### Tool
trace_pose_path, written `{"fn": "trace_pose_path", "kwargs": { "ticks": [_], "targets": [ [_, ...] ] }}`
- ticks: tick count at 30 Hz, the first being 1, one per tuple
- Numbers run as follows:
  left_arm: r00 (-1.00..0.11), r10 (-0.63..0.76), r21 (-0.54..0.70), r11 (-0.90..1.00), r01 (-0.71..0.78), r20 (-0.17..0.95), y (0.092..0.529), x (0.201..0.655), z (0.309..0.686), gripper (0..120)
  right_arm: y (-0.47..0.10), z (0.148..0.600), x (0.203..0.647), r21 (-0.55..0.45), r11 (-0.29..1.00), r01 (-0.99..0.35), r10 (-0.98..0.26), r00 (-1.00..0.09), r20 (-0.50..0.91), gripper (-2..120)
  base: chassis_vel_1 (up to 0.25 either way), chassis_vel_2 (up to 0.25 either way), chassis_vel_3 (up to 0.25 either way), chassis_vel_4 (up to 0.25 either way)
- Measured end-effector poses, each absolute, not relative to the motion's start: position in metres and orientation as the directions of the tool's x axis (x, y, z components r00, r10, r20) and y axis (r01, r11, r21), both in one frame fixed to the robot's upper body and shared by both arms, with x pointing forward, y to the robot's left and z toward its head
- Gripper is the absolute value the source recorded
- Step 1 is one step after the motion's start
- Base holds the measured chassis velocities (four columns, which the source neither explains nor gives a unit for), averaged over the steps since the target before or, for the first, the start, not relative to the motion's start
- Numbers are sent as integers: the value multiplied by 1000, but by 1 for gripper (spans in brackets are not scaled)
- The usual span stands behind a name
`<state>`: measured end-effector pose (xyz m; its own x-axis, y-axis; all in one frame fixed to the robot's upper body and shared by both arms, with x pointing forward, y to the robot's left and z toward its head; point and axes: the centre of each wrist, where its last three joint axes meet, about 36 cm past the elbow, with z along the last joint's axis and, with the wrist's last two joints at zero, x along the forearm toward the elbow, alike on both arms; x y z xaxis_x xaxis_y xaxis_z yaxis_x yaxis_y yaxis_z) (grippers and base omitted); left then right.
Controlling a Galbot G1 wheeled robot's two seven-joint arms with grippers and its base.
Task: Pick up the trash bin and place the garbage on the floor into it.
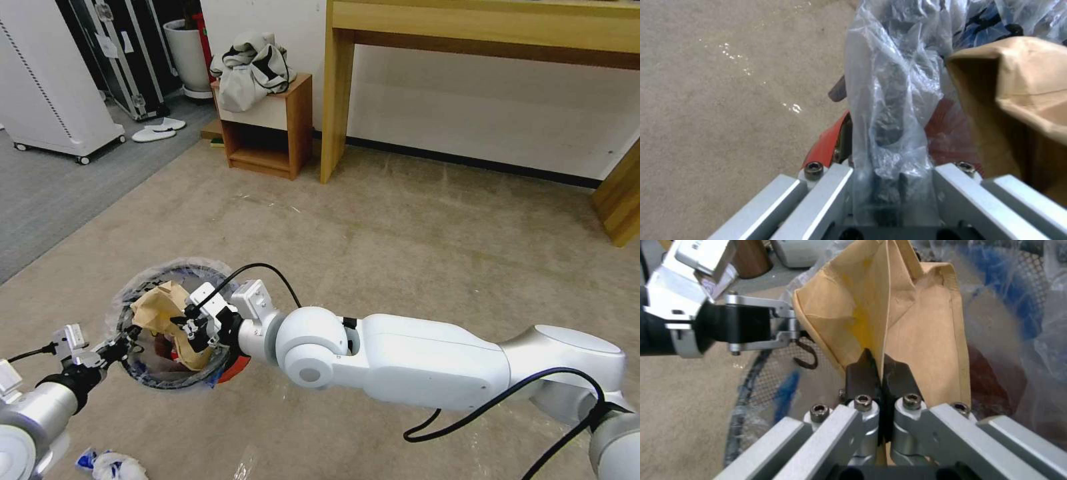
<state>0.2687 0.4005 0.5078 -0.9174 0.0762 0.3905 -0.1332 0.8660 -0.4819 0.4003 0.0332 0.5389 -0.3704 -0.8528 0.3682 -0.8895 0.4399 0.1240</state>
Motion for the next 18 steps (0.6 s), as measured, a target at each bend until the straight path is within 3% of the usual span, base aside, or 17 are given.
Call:
{"fn": "trace_pose_path", "kwargs": {
  "ticks": [18],
  "targets": [
    [-920,81,-486,865,-127,384,396,266,510,1,31,523,404,111,465,-879,-833,-391,391,0,0,0,0,0]
  ]
}}
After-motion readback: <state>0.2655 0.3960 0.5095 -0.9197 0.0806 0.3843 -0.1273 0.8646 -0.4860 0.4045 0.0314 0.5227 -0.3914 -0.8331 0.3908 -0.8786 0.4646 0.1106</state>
